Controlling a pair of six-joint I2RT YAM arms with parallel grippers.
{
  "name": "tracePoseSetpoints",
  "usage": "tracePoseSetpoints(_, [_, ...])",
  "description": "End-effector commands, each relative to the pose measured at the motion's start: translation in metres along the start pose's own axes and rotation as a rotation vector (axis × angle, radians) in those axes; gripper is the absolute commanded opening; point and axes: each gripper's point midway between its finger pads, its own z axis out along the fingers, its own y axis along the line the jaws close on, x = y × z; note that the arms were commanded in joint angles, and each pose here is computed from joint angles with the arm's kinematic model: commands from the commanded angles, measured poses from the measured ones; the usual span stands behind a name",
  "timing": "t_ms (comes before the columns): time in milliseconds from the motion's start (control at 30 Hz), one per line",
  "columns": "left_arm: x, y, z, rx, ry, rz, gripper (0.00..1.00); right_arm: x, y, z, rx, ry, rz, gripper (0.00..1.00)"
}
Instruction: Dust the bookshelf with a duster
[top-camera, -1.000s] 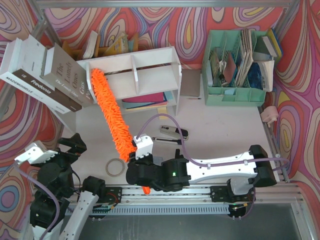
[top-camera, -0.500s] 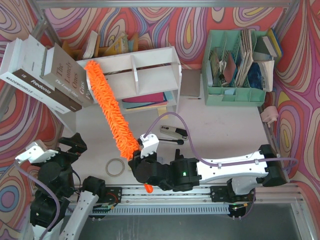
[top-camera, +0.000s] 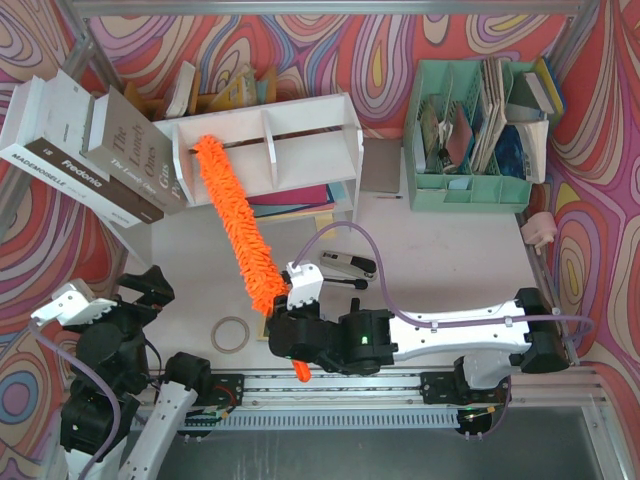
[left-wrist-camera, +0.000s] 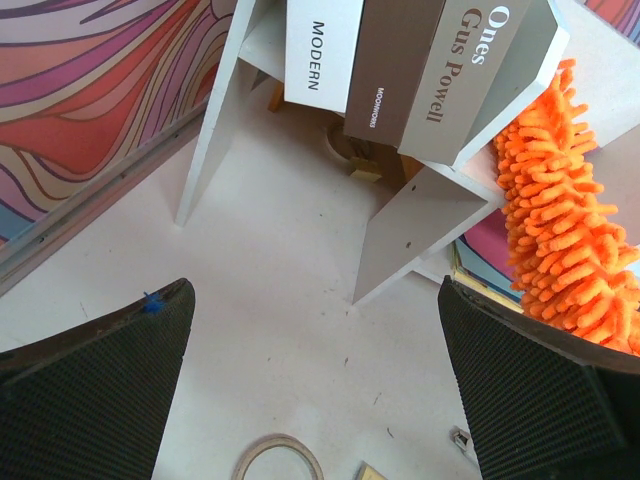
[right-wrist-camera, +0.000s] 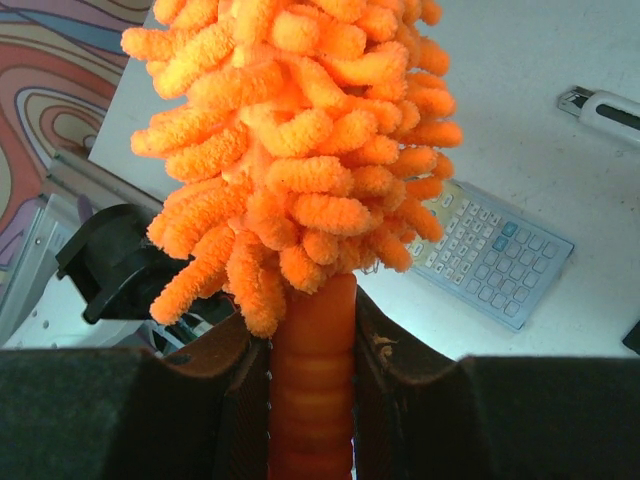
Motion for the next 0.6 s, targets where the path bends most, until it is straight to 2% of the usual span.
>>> tracePoseSetpoints(0, [0.002, 0.001, 0.001, -0.006, 0.003, 0.004, 0.98, -0.024, 0.005, -0.008, -0.011, -0.059, 0.034, 0.00])
tracePoseSetpoints(200, [0.003, 0.000, 0.002, -0.007, 0.009, 0.009, 0.99, -0.047, 0.004, -0.027, -0.040, -0.133, 0.018, 0.00])
tracePoseSetpoints(567, [0.002, 0.001, 0.001, -0.012, 0.003, 0.006, 0.98, -0.093, -0.037, -0.071, 0.022, -0.246, 0.056, 0.00])
